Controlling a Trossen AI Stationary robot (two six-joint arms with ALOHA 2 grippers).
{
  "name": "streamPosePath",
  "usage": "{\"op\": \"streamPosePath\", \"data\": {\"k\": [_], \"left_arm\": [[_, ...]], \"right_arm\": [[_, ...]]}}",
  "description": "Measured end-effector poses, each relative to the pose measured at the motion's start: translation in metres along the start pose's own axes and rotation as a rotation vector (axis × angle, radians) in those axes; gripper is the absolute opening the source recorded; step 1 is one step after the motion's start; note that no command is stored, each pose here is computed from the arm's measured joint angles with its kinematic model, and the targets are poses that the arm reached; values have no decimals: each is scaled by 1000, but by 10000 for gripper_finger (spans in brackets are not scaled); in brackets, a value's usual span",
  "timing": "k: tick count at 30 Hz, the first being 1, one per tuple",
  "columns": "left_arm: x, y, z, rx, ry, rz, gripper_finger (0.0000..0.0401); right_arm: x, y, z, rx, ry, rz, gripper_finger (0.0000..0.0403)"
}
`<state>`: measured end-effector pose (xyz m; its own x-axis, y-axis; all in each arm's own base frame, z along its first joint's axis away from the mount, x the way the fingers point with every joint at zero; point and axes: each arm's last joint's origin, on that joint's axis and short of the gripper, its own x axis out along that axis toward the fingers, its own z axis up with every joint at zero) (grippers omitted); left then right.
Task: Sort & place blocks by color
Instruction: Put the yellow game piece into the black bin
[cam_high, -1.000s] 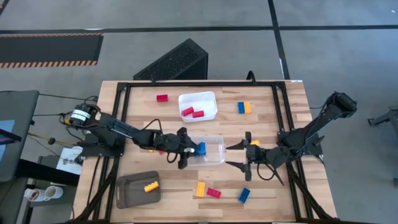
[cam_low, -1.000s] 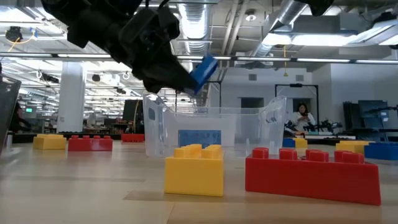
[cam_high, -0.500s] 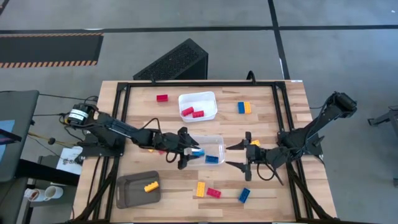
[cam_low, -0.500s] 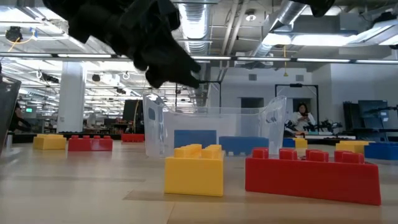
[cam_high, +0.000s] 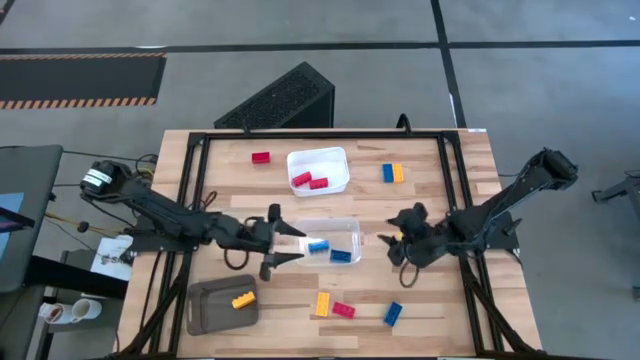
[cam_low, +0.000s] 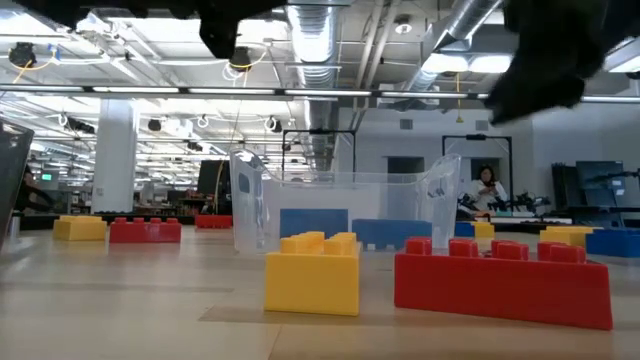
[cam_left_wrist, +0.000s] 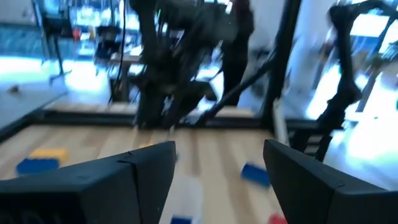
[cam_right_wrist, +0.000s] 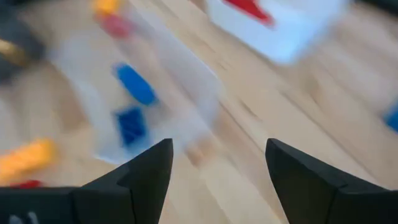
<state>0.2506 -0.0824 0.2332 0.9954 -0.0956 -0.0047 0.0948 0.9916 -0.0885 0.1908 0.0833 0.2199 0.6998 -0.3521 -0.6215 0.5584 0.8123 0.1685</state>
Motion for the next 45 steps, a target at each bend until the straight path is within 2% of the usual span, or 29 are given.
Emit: {"op": "streamPosePath", "data": {"k": [4, 9, 13, 20, 26, 30, 37, 45], "left_arm": [[-10, -2, -7, -20, -75, -24, 225], [-12, -1, -8, -22, -79, -24, 224], [-12, -1, -8, -22, -80, -24, 224], [-12, -1, -8, -23, -80, -24, 224], [-12, -1, -8, -24, -80, -25, 224], [-12, -1, -8, -24, -80, -24, 224], [-12, -1, -9, -24, -74, -24, 224], [-12, -1, -10, -22, -68, -26, 224]], "right_arm": [[8, -20, -2, 18, 174, -110, 281], [14, -38, -2, -60, 371, -155, 281], [17, -49, -1, -123, 502, -147, 281], [21, -55, 2, -302, 587, -54, 281], [22, -57, 3, -390, 620, 5, 281], [32, -54, -2, -436, 670, -9, 281], [59, -46, -18, -595, 880, -85, 281], [75, -44, -13, -668, 935, -72, 281]]}}
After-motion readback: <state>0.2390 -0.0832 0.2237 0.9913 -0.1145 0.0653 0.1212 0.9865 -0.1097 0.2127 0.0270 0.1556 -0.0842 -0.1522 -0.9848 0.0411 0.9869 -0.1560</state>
